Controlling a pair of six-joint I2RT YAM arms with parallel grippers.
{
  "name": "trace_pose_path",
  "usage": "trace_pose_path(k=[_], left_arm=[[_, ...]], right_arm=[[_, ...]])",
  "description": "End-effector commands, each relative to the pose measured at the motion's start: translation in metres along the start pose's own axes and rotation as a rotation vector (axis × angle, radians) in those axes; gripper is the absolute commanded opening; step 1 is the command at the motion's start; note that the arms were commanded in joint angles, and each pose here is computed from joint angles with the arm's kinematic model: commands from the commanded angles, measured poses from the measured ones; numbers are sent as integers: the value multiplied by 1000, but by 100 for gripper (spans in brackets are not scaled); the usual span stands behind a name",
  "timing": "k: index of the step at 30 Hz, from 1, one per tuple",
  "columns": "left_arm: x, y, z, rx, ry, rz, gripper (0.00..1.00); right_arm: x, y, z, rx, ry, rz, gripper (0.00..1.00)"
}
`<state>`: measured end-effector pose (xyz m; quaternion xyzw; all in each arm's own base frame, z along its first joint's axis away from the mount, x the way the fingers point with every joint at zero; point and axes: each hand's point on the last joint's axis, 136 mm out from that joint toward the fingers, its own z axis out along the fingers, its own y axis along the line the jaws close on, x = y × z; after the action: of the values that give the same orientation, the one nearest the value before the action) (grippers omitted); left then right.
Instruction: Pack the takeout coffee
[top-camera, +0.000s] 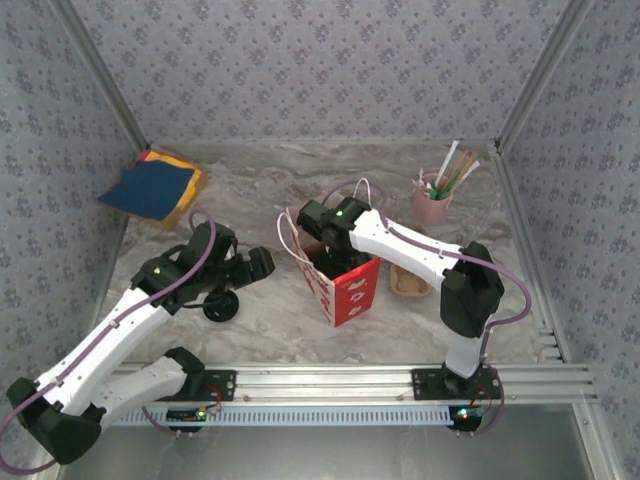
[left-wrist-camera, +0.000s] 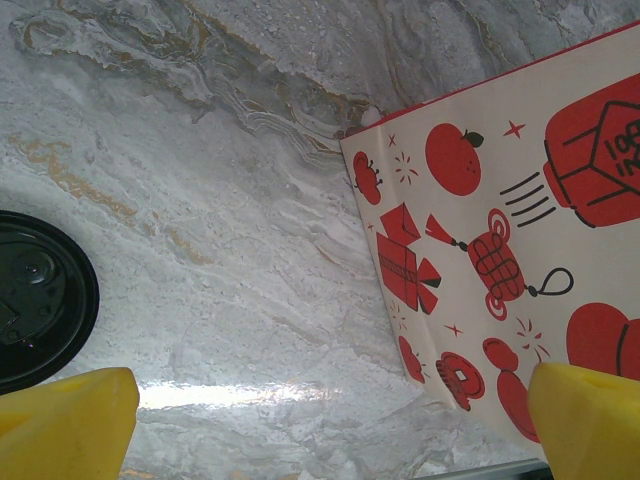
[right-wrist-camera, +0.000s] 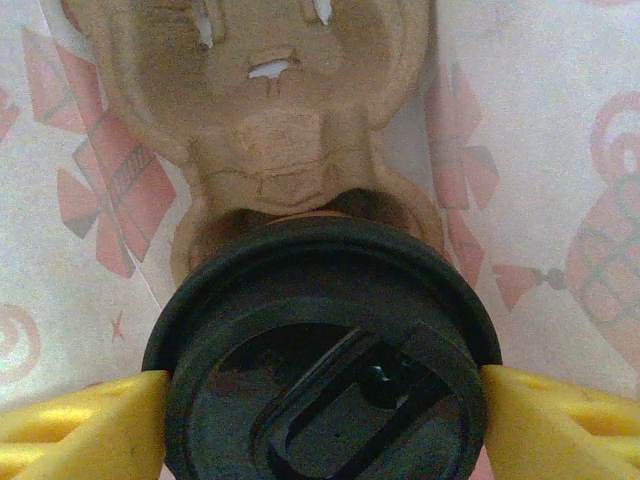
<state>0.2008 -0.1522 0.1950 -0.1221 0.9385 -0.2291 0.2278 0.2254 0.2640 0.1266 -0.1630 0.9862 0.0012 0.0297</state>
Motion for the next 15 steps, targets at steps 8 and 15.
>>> trace_pose_path(k=[8, 15], left_arm=[[-6, -7, -6, 25, -18, -15, 100], [-6, -7, -6, 26, -18, -14, 100]], right_arm=[[7, -5, 0, 43, 31, 7, 83], [7, -5, -1, 43, 30, 9, 83]])
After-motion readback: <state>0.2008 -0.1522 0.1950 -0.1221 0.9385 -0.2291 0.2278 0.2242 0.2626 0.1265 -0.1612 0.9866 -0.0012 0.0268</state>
